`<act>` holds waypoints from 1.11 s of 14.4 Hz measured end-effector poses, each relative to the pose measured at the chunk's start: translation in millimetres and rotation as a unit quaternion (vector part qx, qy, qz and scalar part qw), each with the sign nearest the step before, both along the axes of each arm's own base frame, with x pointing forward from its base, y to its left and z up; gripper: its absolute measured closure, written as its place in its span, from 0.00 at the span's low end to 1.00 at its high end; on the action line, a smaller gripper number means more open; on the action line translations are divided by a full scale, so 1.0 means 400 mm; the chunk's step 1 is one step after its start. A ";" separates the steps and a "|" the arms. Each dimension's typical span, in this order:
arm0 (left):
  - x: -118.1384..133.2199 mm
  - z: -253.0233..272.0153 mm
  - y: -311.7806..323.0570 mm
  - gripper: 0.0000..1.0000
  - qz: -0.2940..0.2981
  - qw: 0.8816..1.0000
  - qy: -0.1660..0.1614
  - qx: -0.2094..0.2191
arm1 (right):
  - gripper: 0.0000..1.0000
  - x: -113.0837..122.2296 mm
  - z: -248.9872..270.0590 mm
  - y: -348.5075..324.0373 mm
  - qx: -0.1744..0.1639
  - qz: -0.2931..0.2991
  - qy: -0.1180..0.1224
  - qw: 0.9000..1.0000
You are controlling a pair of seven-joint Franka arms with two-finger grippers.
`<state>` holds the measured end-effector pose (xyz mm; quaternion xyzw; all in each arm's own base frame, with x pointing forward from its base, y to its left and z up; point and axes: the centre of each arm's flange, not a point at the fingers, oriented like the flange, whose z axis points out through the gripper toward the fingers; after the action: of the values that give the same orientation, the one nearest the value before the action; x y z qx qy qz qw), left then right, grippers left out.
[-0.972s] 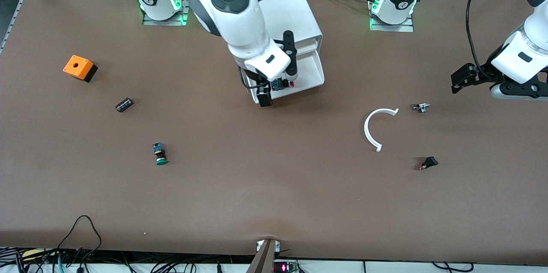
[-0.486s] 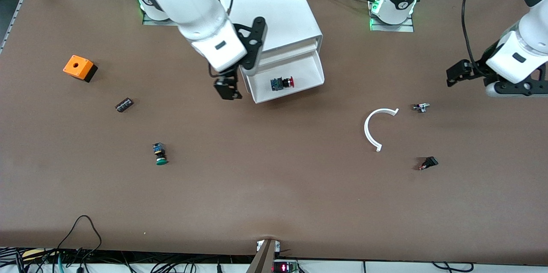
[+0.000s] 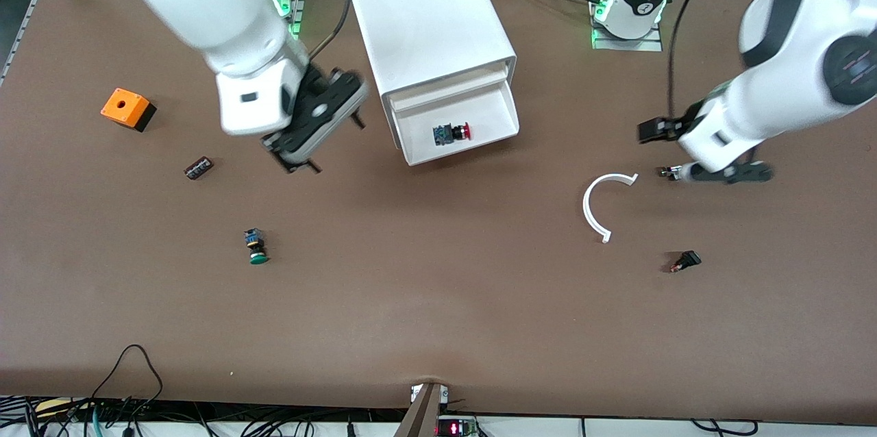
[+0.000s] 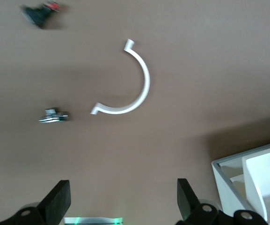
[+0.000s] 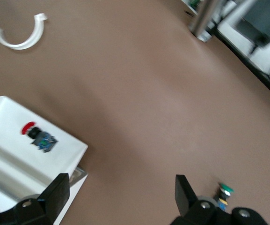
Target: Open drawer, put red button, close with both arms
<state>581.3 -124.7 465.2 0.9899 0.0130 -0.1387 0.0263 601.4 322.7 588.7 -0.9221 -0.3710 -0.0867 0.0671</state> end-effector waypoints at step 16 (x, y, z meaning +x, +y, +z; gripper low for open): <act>-0.060 -0.372 -0.646 0.00 0.083 0.996 -0.036 -0.021 | 0.00 0.112 -0.096 -0.792 -0.077 -0.325 0.086 0.939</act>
<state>557.3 -383.0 316.2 0.9890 0.0916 -0.1003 0.0587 646.2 5.9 550.1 -0.9988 -0.0492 0.0048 -0.0040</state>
